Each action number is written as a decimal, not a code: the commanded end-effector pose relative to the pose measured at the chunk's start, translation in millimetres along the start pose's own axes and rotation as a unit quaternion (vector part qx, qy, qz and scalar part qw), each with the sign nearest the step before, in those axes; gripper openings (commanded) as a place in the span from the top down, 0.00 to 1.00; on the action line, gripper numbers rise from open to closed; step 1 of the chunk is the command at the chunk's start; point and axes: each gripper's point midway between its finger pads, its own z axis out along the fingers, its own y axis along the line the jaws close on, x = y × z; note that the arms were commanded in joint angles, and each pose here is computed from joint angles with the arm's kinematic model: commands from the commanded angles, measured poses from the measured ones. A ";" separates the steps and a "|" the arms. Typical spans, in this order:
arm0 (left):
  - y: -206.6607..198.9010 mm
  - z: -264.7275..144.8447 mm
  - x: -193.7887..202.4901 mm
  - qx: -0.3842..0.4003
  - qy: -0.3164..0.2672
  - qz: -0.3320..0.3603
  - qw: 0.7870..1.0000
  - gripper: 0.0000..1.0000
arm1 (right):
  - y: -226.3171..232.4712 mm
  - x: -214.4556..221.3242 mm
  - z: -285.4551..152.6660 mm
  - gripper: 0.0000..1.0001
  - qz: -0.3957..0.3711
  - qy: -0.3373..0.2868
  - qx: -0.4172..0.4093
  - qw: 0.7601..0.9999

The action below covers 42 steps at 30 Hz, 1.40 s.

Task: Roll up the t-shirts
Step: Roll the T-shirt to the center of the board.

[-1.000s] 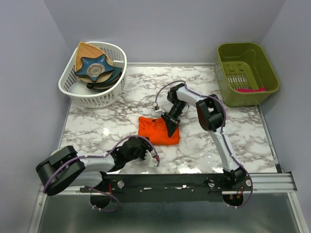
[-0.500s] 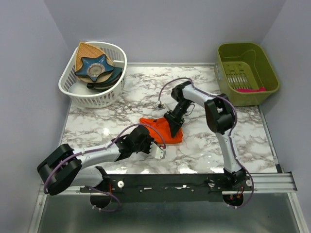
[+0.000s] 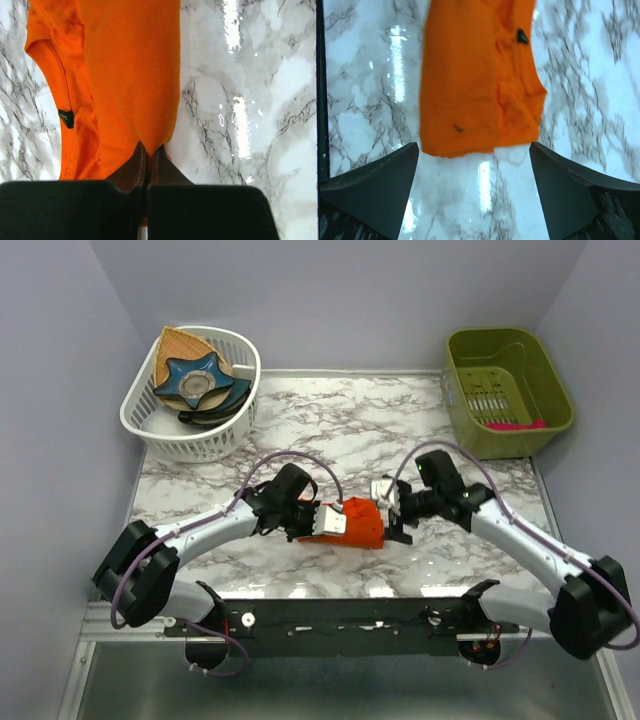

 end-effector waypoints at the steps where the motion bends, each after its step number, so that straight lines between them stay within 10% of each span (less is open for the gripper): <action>1: -9.5 -1.9 -11.9 0.066 -0.037 -0.094 0.993 1.00 | -2.1 -25.4 16.9 0.00 -0.210 -0.049 0.095 0.972; 20: 8.6 -4.7 -11.2 0.065 -0.066 -0.169 0.981 1.00 | 40.0 10.0 84.1 0.02 -0.210 0.016 0.013 0.977; 28: 10.1 -10.0 -8.3 0.083 -0.073 -0.194 0.975 1.00 | 39.4 3.2 85.3 0.84 -0.170 0.036 -0.013 0.985; 42: -5.2 -49.9 -41.6 0.248 -0.109 -0.386 0.881 1.00 | 89.9 7.8 43.7 0.92 0.053 0.082 -0.301 0.949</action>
